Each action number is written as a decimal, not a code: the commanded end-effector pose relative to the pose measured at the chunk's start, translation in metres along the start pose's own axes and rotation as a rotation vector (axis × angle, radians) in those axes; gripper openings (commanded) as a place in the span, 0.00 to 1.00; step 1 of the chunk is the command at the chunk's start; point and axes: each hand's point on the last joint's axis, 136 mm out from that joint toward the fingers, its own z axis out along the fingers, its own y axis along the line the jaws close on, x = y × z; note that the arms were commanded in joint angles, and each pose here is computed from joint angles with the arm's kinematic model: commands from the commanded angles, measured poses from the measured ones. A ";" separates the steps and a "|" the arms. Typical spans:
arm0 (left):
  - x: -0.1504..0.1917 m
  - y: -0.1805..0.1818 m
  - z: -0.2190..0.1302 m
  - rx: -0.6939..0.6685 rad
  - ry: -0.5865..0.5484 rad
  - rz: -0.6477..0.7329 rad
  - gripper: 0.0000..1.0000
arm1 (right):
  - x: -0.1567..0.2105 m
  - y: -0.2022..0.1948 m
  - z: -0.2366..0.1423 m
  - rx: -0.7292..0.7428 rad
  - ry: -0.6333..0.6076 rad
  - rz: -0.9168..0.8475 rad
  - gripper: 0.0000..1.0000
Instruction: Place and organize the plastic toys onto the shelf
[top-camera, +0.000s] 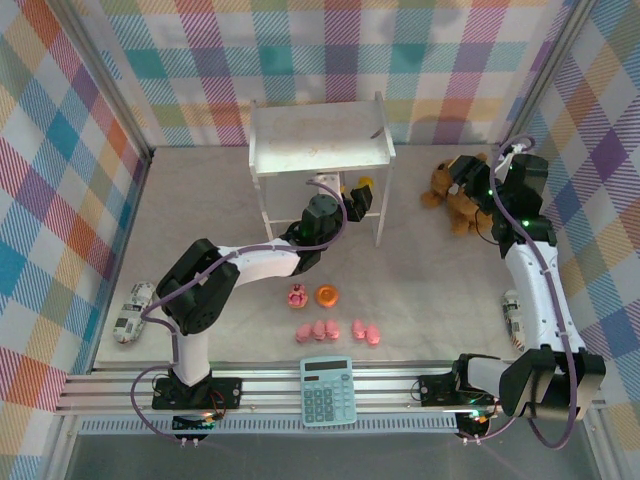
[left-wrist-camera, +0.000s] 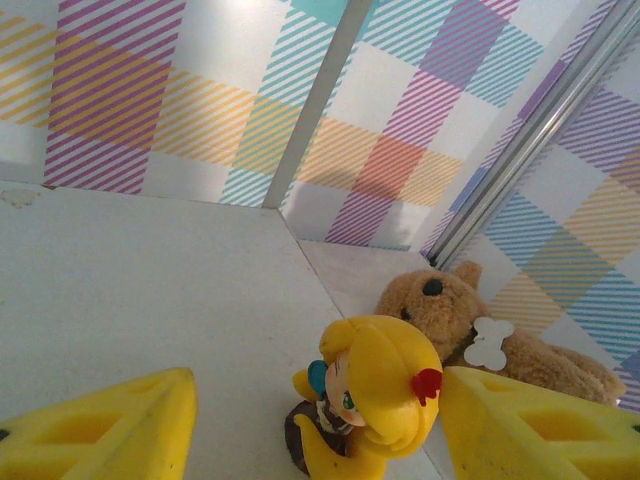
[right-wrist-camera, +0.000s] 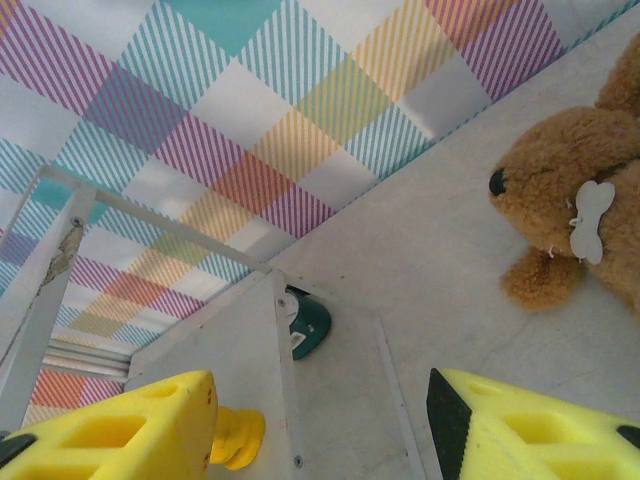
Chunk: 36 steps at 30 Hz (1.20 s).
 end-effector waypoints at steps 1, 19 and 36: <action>-0.018 -0.005 0.005 0.028 -0.064 -0.025 0.65 | -0.012 0.014 0.000 -0.055 -0.019 -0.035 0.59; -0.019 0.003 0.009 -0.003 -0.073 -0.018 0.65 | 0.050 0.039 0.071 -0.348 0.437 0.080 0.20; -0.018 0.003 0.011 0.005 -0.073 -0.028 0.65 | 0.103 0.069 0.100 -0.474 0.719 0.080 0.18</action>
